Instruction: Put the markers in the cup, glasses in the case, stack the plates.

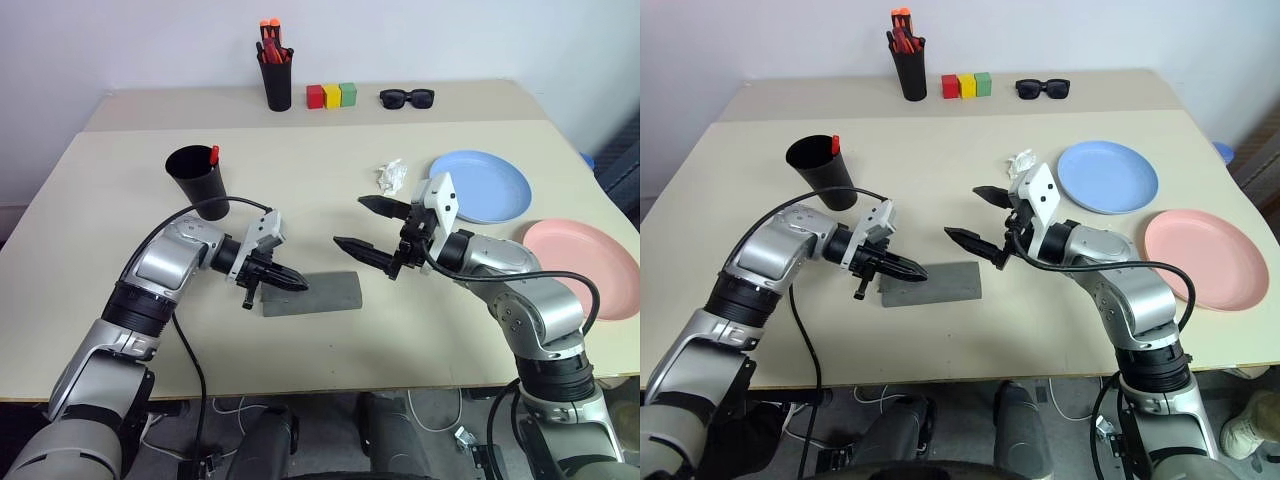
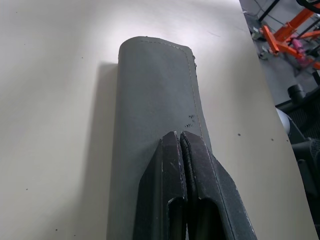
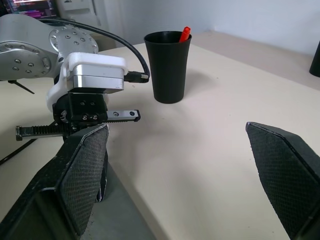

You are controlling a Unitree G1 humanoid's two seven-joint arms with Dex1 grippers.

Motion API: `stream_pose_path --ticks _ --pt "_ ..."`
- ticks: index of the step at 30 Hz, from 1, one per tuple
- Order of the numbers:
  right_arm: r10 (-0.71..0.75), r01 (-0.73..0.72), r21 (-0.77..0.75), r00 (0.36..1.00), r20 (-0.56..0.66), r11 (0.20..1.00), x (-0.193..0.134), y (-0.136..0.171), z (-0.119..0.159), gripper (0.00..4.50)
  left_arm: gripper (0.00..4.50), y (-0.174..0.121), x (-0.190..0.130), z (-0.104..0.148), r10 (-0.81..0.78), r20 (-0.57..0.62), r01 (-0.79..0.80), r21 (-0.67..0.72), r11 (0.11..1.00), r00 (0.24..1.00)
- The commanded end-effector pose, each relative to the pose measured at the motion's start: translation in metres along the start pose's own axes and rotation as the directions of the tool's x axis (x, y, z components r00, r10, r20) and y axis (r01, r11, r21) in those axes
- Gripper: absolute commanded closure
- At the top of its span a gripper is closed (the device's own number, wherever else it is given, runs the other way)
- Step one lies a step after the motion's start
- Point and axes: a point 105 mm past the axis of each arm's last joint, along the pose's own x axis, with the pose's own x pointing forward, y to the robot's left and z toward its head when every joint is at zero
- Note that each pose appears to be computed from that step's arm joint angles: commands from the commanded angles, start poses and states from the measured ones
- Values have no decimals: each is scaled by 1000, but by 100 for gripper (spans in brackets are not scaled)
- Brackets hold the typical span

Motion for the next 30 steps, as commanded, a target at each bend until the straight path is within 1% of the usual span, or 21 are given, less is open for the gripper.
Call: stream_pose_path --ticks 1,7,9,11,12,14,15,17,19,20,21,26,28,30 --pt "-7 8 -49 999 32 999 0 -1 11 0 447 -1 2 -2 5 -27 -5 25 1000 1000" --pt "-10 12 -51 999 31 999 0 -2 10 0 447 0 2 -4 16 -29 -15 30 999 999" --pt "-11 13 -52 999 30 999 0 -2 10 0 447 4 1 2 38 1 -38 22 999 999" --pt "-12 14 -53 1000 28 998 -2 -3 10 0 447 7 -3 16 50 77 -49 -15 999 996" --pt "-15 17 -54 1000 26 998 -3 -4 9 0 447 7 -7 21 38 104 -33 -53 998 994" --pt "-20 21 -55 1000 22 998 -4 -6 9 0 447 1 -16 26 -2 117 12 -86 996 993" --pt "-24 25 -56 1000 19 998 -5 -7 9 0 447 1 -22 34 -1 160 17 -100 995 987" --pt "-32 33 -58 999 14 998 -7 -9 8 0 396 0 -35 49 4 240 22 -107 994 971" --pt "-37 38 -61 999 13 997 -8 -11 7 0 337 -2 -45 57 4 272 29 -116 993 962" --pt "-39 40 -63 999 13 997 -8 -12 7 0 274 -3 -50 57 10 272 23 -117 993 962" --pt "-40 41 -63 999 13 997 -8 -12 7 0 235 -3 -55 57 18 266 12 -112 994 964" --pt "-51 52 -71 999 9 996 -9 -16 6 0 8 -10 -71 52 18 241 14 -131 991 970" --pt "-75 74 -79 997 -6 994 -16 -21 4 0 8 -10 -75 53 38 244 -12 -107 994 969" --pt "-125 121 -94 991 -36 988 -29 -30 0 0 8 -11 -78 58 48 277 -31 -64 997 960"
